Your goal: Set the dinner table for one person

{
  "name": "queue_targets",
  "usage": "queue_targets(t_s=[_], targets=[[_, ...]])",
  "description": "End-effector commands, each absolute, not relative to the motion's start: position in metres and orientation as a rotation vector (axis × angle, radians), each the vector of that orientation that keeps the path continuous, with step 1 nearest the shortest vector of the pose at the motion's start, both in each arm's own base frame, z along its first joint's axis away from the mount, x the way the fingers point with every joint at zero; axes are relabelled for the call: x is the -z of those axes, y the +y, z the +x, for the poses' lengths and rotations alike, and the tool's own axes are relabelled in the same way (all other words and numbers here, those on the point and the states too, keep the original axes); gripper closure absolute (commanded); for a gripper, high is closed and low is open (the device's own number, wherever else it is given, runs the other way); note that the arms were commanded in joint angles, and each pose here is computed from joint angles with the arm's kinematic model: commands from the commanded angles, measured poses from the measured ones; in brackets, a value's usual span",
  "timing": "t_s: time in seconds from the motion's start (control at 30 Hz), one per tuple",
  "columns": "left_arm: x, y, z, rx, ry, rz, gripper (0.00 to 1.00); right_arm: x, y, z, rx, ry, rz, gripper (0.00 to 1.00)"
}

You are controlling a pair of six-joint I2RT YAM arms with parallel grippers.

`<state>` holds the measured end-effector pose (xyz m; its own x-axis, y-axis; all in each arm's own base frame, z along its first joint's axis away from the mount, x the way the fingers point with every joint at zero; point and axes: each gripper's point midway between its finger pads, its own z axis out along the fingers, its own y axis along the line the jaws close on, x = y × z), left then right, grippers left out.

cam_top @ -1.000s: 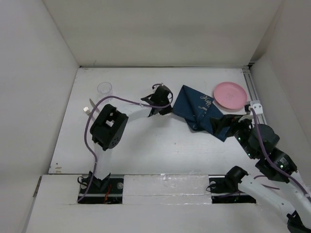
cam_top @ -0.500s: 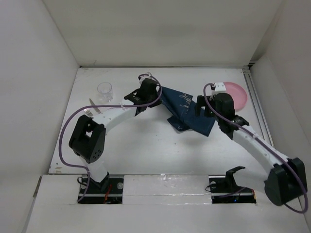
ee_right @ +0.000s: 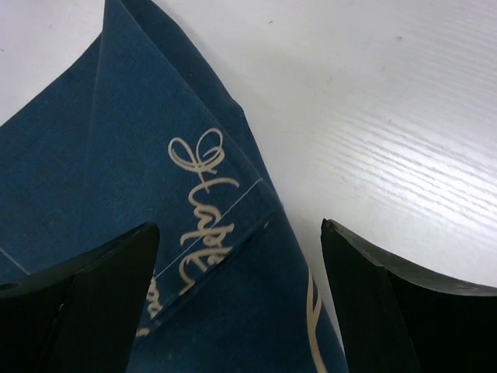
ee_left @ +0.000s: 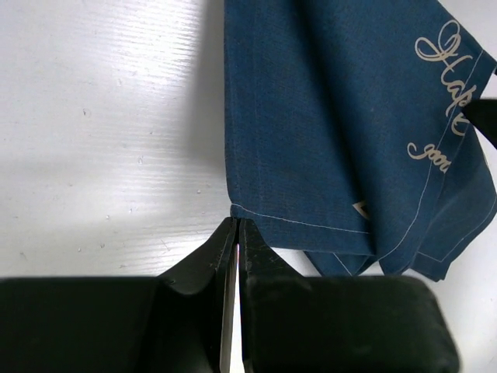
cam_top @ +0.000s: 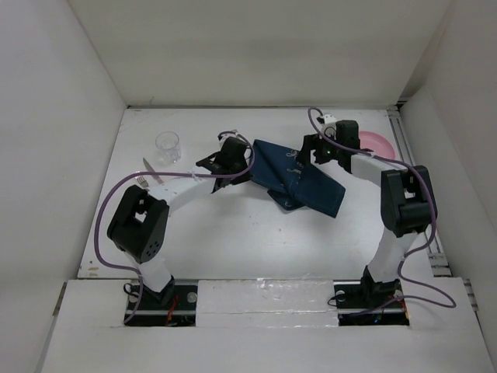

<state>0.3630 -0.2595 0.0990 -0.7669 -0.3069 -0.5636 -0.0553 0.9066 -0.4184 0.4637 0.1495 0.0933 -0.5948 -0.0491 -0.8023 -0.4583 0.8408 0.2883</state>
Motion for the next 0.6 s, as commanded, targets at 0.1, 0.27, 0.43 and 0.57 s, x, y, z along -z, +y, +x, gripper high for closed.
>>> queue_targets(t_s=[0.1,0.27,0.43,0.57], targets=[[-0.12,-0.254,0.366,0.525,2.352,-0.233,1.0,-0.118,0.169,0.492,-0.689,2.011,-0.476,0.18],[-0.116,-0.252,0.367,0.505,2.357,-0.226,1.0,-0.115,0.175,0.493,-0.734,2.012,-0.488,0.31],[-0.116,-0.254,0.369,0.505,2.357,-0.226,1.0,-0.111,0.172,0.496,-0.74,2.018,-0.483,0.62],[-0.112,-0.255,0.371,0.5,2.364,-0.226,1.0,-0.116,0.17,0.498,-0.727,2.013,-0.467,0.99]])
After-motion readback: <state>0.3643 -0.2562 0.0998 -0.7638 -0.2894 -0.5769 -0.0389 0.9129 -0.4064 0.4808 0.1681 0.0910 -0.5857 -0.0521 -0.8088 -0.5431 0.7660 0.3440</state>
